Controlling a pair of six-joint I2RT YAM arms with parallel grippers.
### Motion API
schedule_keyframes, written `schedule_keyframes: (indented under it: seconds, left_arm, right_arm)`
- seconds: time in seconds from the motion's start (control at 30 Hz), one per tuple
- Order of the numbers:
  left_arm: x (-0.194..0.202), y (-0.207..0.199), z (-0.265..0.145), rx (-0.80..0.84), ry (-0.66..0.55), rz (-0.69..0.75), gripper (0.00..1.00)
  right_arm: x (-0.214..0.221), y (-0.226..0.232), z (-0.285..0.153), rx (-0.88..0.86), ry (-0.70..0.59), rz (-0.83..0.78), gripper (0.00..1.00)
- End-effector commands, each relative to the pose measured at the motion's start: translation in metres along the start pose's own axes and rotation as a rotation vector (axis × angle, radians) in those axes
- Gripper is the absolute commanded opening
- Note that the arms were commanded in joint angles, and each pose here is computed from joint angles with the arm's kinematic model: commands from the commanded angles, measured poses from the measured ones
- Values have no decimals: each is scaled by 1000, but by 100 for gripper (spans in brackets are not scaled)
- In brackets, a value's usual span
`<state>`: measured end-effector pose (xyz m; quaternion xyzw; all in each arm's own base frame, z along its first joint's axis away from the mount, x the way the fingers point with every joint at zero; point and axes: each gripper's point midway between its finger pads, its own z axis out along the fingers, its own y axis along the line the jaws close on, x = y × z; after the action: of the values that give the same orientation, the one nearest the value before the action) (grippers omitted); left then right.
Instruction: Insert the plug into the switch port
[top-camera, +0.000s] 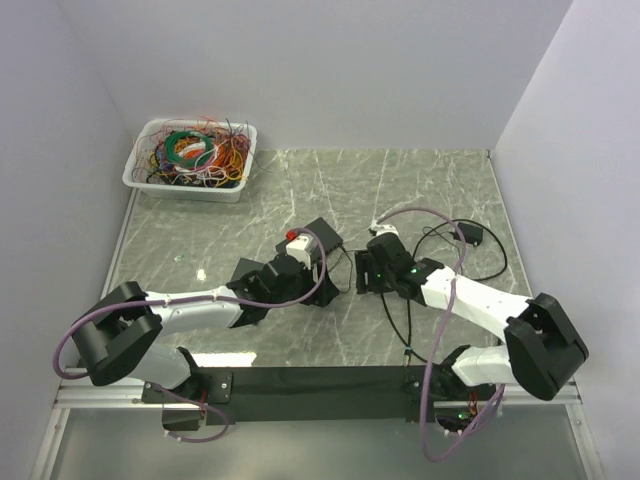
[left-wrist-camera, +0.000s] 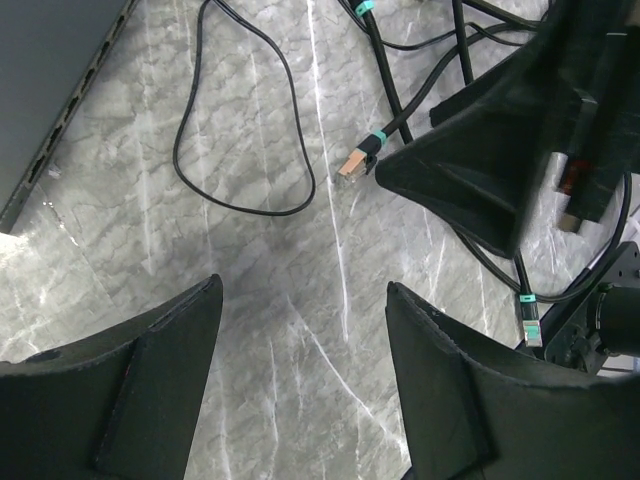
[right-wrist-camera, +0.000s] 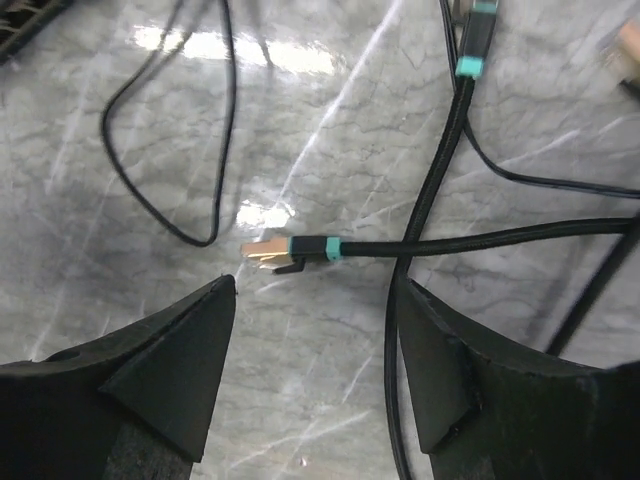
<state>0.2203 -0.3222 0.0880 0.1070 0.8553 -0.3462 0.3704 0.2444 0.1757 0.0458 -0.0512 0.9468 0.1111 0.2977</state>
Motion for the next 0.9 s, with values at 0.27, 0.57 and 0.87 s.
schedule_keyframes:
  seconds: [0.27,0.57,0.87]
  left_arm:
    - [-9,-10,0,17,-57,-5,71]
    - [-12,-1,-15,-12,-92,-4,72]
    - [-12,1,-17,-19,-95,-5,71]
  right_arm:
    - [-18,18,-31,289,-6,-375,75]
    - [2,7,-3,395,124,-428,83]
    - [11,3,31,295,183,-355,85]
